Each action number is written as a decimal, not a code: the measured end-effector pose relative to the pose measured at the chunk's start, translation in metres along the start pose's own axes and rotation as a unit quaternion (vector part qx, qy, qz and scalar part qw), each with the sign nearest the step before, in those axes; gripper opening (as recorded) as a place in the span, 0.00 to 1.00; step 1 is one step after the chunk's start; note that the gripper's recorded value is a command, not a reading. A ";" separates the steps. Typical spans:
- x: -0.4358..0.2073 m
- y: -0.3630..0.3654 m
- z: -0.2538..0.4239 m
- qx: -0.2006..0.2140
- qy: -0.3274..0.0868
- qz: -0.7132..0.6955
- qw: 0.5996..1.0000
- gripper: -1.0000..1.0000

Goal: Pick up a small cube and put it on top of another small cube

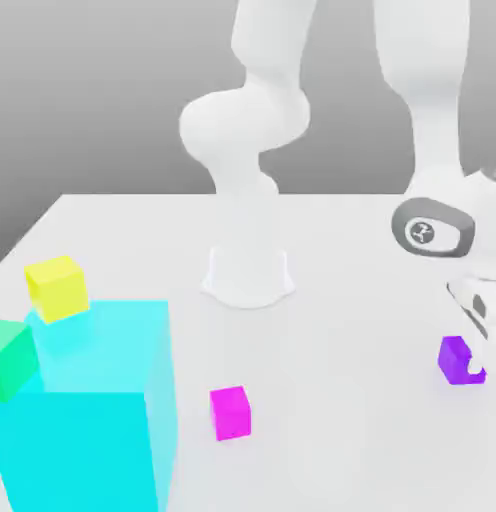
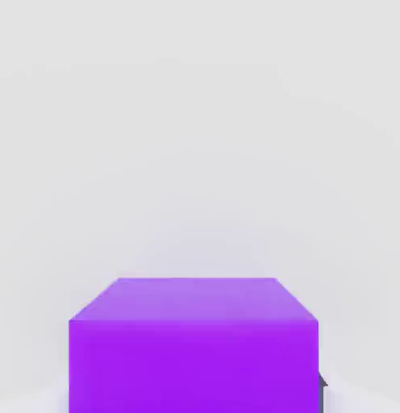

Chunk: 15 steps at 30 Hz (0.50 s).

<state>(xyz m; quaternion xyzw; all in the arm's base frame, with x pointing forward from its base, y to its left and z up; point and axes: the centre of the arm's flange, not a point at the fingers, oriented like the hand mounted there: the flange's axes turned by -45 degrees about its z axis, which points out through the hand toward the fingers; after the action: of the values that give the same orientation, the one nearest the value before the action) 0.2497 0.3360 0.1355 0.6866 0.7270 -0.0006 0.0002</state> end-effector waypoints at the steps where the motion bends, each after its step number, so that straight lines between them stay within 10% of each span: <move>1: 0.000 0.000 -0.007 0.000 0.000 0.000 1.000 0.00; 7: -0.013 0.022 -0.071 -0.004 -0.002 0.010 1.000 0.00; 15: -0.207 0.171 -0.191 -0.023 -0.016 0.128 0.991 0.00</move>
<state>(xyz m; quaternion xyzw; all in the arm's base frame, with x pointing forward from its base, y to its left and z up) 0.4319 0.1396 0.3270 0.7739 0.6326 0.0054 0.0282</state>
